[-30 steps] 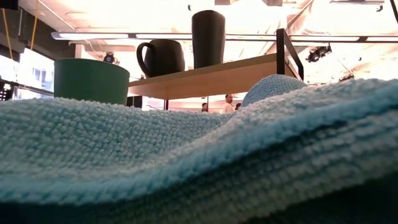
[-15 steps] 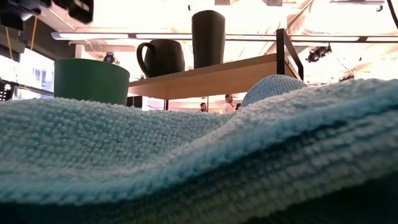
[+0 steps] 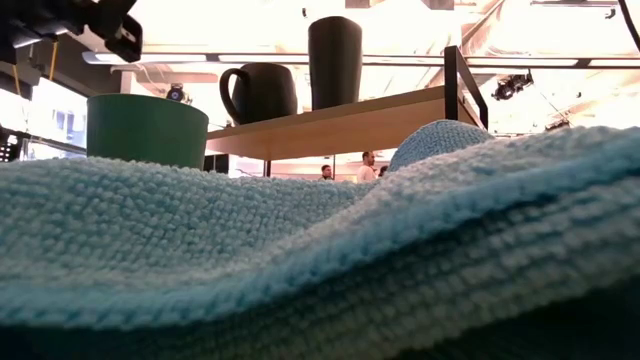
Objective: Stack small to large cups/mugs on shelf
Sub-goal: Put the green cup on the shelf
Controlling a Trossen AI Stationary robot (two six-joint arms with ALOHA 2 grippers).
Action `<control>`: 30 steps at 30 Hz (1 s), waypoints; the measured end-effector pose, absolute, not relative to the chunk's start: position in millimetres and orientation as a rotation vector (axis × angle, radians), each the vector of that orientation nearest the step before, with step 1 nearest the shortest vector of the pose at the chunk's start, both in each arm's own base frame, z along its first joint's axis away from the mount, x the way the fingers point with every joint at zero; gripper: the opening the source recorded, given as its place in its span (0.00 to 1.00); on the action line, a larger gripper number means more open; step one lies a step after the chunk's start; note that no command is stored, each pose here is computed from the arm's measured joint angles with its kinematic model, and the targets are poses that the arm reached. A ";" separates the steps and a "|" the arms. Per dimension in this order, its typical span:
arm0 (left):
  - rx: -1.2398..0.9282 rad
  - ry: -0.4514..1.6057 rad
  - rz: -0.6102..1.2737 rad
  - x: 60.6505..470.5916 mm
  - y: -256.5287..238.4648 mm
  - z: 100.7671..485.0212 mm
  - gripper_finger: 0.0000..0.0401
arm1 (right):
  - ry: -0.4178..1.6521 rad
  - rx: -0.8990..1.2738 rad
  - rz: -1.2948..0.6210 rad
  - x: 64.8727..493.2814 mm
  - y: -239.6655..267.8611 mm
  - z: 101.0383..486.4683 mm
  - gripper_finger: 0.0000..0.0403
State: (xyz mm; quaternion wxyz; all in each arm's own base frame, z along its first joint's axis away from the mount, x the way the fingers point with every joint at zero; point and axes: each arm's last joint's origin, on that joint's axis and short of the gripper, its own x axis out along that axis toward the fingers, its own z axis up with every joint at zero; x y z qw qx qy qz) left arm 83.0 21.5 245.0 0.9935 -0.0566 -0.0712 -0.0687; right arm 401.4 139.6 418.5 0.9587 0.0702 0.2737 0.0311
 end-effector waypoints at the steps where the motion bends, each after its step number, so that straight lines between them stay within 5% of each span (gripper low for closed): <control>1: -0.120 -0.149 -0.132 81.1 20.8 243.6 0.31 | 0.568 0.153 0.059 405.3 141.1 413.2 0.27; 30: -0.226 -0.052 -0.234 79.6 17.2 209.9 0.31 | 0.723 0.454 0.065 438.5 97.5 380.0 0.27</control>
